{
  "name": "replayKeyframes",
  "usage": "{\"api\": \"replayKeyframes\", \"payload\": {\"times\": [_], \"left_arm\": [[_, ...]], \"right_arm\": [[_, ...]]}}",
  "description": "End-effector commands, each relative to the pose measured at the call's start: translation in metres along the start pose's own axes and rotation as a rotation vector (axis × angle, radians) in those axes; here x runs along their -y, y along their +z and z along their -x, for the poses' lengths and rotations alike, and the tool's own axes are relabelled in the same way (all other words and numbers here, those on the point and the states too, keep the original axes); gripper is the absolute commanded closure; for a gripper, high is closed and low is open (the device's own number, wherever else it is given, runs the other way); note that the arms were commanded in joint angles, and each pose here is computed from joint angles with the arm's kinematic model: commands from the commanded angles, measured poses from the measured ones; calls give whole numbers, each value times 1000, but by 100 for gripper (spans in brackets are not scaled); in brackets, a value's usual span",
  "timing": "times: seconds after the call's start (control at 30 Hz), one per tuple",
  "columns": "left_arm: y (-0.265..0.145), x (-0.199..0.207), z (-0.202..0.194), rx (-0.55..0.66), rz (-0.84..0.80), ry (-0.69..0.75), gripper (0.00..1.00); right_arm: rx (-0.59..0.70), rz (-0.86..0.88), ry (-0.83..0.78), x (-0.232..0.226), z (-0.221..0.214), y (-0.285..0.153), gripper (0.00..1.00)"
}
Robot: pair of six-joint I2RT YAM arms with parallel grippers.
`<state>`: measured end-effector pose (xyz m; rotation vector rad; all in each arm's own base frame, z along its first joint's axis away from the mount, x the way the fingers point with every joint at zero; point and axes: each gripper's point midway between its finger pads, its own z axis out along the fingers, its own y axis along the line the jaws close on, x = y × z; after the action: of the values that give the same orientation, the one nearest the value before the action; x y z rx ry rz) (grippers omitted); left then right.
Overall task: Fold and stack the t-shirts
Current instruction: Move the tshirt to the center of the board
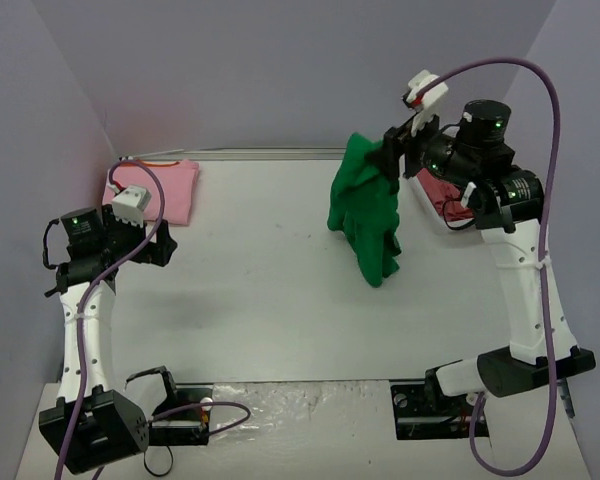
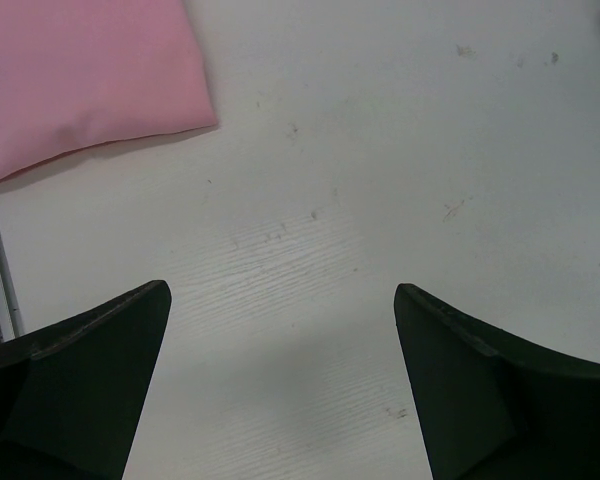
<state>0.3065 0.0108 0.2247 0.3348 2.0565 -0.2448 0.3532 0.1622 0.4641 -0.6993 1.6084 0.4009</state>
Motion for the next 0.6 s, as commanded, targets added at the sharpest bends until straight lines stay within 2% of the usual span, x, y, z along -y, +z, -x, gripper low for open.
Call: {"api": "replayKeyframes", "payload": {"times": [0.0,0.03,0.07,0.1,0.13,0.27,0.4,0.57], "left_arm": [[-7,5,11,39,-19,39,6],[-6,5,10,37,-24,37,6],[-6,5,9,34,-23,35,6],[-6,5,10,34,-24,37,6],[-6,5,9,34,-24,38,6],[-6,6,11,38,-31,38,6],[-5,10,9,33,-59,31,6],[-3,36,5,1,-226,-6,6]], "right_arm": [[-148,494,22,-97,-58,-11,37],[-166,578,-82,-111,-71,-14,37],[-228,617,-95,-120,-88,-12,36],[-297,642,-84,-128,-104,-15,25],[-332,658,-97,-133,-116,-14,20],[-426,535,-128,-110,-144,-6,18],[-456,408,-136,-92,-165,8,16],[-606,419,-115,-96,-223,13,16]]}}
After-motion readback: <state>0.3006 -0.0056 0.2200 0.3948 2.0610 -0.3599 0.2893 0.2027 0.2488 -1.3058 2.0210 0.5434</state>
